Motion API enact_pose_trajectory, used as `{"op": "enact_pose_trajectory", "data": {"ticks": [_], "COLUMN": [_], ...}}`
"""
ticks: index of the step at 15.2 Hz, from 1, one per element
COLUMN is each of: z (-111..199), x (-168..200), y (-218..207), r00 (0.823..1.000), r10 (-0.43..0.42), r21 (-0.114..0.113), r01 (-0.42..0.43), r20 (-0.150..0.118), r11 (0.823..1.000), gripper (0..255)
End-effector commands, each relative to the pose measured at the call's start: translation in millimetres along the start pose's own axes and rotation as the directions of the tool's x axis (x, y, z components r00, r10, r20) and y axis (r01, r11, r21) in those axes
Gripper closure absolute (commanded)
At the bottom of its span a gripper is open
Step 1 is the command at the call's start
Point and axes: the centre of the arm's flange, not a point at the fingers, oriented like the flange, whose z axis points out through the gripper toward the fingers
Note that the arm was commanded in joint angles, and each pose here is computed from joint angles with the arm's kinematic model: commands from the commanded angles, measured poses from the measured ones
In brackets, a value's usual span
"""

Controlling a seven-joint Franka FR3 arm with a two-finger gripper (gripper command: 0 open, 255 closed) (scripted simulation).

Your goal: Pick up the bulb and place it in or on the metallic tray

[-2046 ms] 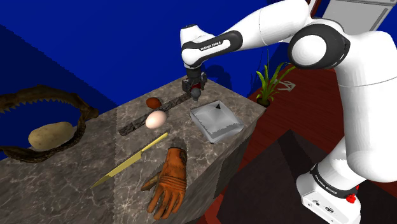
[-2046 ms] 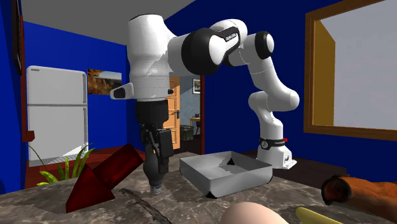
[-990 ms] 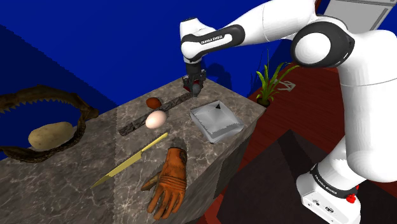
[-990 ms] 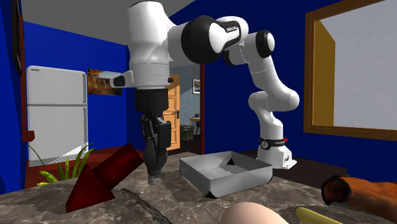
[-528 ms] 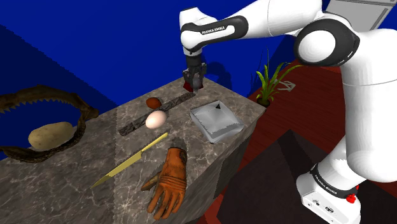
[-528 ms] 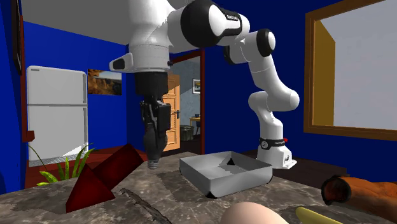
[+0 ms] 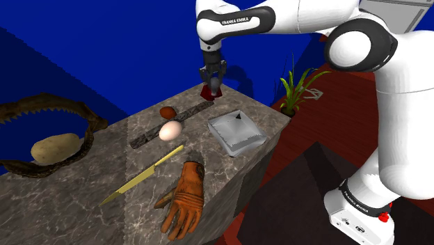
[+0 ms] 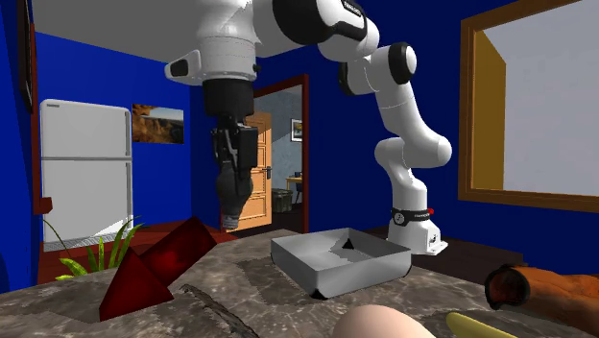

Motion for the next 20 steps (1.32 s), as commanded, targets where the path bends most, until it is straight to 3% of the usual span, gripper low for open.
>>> {"op": "enact_pose_trajectory", "data": {"ticks": [1, 2, 17, 20], "z": [-11.2, -15.0, -18.8, -8.5], "x": [-1.0, -1.4, -198.6, -205.4], "y": [0.8, 1.1, -16.9, -18.4], "r00": [1.000, 1.000, 1.000, 1.000], "r10": [0.000, 0.000, 0.000, 0.000], "r21": [0.000, 0.000, 0.000, 0.000], "r01": [0.000, 0.000, 0.000, 0.000], "r20": [0.000, 0.000, 0.000, 0.000], "r11": [1.000, 1.000, 1.000, 1.000], "gripper": [255, 255, 255, 255]}}
